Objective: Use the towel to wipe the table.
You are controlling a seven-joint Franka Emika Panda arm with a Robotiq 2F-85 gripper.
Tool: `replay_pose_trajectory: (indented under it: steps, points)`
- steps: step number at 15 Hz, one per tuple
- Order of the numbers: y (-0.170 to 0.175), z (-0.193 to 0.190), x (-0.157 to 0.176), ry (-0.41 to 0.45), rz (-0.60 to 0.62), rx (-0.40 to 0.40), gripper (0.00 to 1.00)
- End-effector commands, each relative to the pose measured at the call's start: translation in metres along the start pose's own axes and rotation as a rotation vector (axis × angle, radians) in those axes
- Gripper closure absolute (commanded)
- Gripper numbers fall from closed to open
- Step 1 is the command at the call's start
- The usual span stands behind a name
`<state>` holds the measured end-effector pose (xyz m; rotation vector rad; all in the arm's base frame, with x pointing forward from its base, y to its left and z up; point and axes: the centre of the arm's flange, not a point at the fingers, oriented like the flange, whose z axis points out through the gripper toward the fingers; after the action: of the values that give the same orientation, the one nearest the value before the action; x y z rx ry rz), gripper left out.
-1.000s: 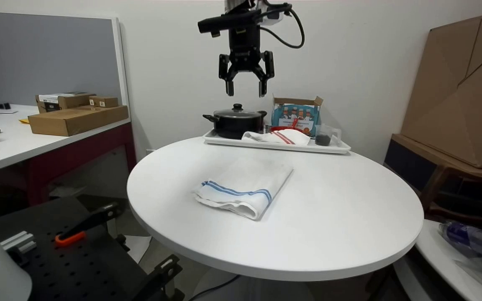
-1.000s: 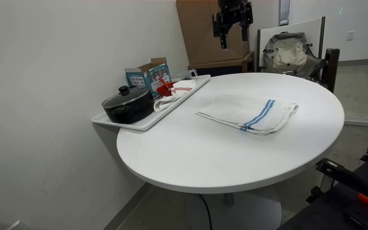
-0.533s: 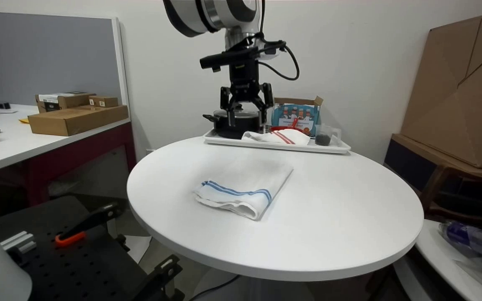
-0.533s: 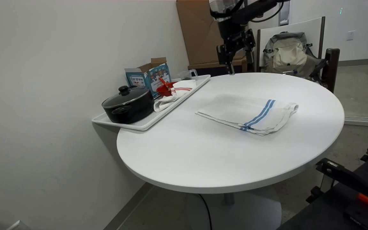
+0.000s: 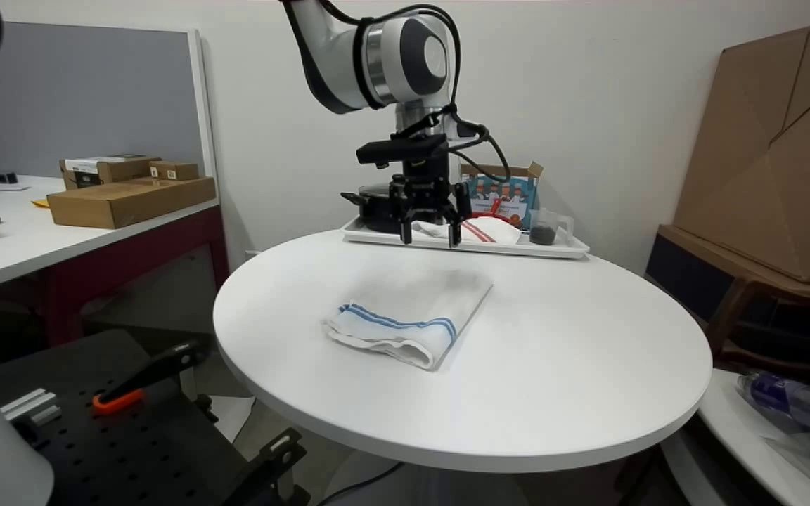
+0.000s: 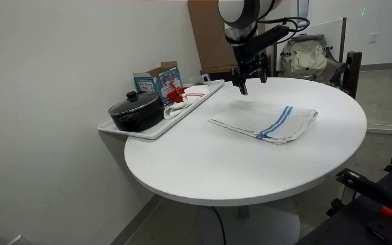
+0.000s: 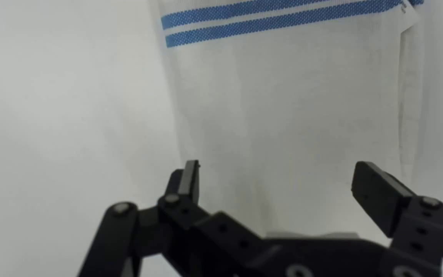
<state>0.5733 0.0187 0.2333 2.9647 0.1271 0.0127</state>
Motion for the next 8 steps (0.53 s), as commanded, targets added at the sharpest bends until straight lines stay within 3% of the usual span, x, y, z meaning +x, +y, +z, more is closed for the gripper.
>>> replay_pose_trajectory:
  steps: [1,8]
  points:
    - [0.004,0.026,0.030,0.022,0.045,0.012,0.00]
    - [-0.006,0.067,0.045,-0.014,0.030,0.040,0.00]
